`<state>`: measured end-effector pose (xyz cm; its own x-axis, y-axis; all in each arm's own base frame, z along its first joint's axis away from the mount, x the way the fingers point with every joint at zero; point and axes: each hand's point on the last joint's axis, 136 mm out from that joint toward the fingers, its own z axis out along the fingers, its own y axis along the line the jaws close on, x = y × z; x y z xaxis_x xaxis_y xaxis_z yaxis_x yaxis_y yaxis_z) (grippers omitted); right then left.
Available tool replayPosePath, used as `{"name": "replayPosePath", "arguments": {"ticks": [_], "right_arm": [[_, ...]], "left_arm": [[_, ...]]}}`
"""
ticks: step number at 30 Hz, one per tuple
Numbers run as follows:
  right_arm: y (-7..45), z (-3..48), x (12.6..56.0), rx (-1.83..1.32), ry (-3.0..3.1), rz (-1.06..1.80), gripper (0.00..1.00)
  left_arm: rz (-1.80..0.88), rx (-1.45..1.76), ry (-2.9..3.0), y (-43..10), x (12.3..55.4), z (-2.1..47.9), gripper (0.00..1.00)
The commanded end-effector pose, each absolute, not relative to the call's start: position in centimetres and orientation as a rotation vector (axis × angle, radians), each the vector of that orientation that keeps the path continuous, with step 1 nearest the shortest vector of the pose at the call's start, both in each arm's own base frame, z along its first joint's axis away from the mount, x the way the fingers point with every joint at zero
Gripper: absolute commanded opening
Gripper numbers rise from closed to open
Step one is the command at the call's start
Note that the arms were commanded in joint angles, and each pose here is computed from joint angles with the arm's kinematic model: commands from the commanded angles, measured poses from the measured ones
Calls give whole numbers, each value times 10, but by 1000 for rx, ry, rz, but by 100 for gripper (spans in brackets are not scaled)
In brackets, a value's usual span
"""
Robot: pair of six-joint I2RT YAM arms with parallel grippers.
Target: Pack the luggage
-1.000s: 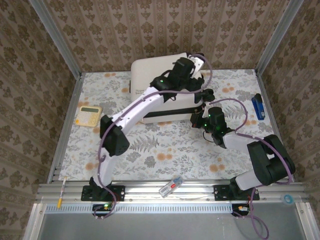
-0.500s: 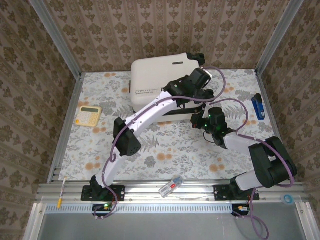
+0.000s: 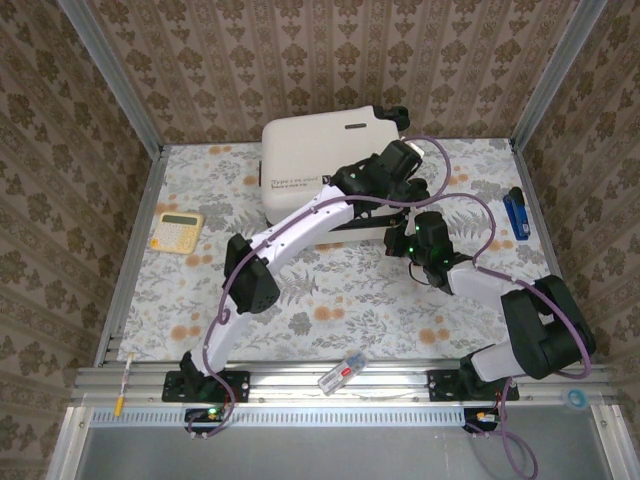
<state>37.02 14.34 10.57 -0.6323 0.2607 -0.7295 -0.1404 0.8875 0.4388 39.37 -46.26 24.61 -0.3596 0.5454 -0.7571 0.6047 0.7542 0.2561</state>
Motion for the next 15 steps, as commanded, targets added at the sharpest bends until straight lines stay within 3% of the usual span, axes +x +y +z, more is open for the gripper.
{"name": "replayPosePath", "arguments": {"ticks": [1,15], "right_arm": [[104,117,380,189,2149,403,0],[72,137,402,228,2053,463,0]], "left_arm": [[118,866,2180,-405,414,205,75],[157,861,2201,-385,422,188,73]]}}
